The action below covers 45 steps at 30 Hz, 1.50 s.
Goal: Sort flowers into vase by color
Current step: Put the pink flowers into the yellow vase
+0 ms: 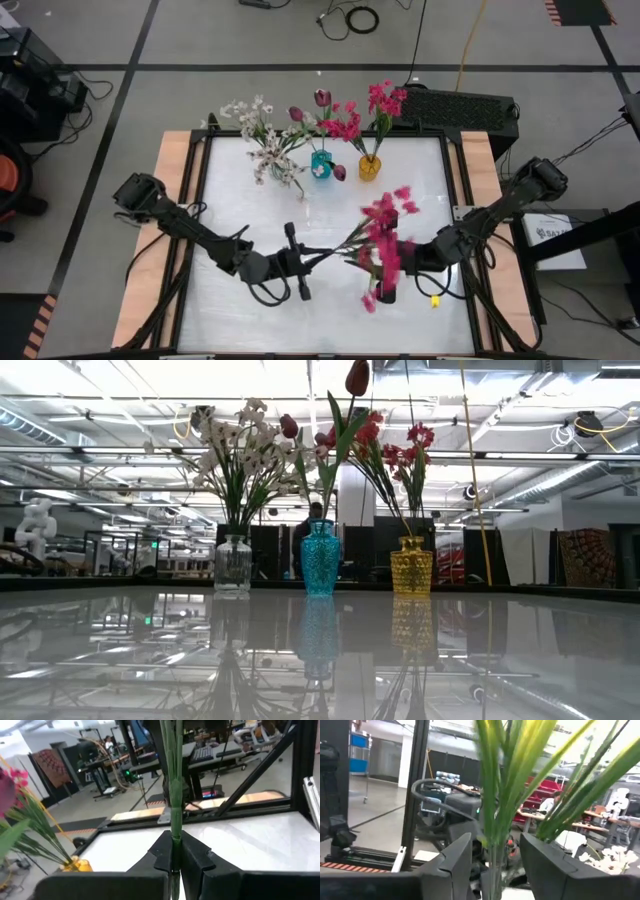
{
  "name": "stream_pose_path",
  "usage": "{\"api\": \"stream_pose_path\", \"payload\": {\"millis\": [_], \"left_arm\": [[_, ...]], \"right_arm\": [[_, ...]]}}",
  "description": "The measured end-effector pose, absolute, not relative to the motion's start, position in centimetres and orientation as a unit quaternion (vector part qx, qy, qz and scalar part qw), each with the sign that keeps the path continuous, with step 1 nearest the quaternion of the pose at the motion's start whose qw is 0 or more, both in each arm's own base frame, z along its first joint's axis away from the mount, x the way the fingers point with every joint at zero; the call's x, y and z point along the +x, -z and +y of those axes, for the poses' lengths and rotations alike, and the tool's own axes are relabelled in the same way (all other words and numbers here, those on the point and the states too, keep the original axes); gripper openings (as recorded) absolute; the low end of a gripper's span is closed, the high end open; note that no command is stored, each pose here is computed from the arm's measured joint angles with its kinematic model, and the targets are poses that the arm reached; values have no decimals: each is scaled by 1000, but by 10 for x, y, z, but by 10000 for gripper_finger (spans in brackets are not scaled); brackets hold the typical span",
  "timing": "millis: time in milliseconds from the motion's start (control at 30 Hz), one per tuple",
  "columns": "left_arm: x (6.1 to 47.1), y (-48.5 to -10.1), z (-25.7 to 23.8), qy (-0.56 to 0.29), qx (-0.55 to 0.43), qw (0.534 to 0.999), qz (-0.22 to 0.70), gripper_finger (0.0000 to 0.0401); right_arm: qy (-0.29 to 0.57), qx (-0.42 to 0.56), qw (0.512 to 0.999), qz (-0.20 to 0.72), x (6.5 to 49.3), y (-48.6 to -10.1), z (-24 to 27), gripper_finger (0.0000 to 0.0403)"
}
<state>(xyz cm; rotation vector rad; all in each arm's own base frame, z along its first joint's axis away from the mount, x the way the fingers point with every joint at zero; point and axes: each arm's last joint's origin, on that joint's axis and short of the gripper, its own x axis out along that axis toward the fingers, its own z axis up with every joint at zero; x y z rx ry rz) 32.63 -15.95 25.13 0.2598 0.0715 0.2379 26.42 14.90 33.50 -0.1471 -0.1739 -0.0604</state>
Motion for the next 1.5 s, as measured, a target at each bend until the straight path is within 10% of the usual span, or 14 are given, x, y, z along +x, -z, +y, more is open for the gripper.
{"api": "stream_pose_path", "payload": {"millis": [667,1267,1500], "left_arm": [[324,-255,-162,-69,137,988,32,22],[325,-253,-159,-74,135,987,43,30],[324,-252,-160,-84,121,988,48,112]], "right_arm": [[-61,-50,990,-121,268,-338,149,194],[-58,-61,989,-120,270,-336,148,38],[-31,-73,991,-111,271,-335,146,15]]}}
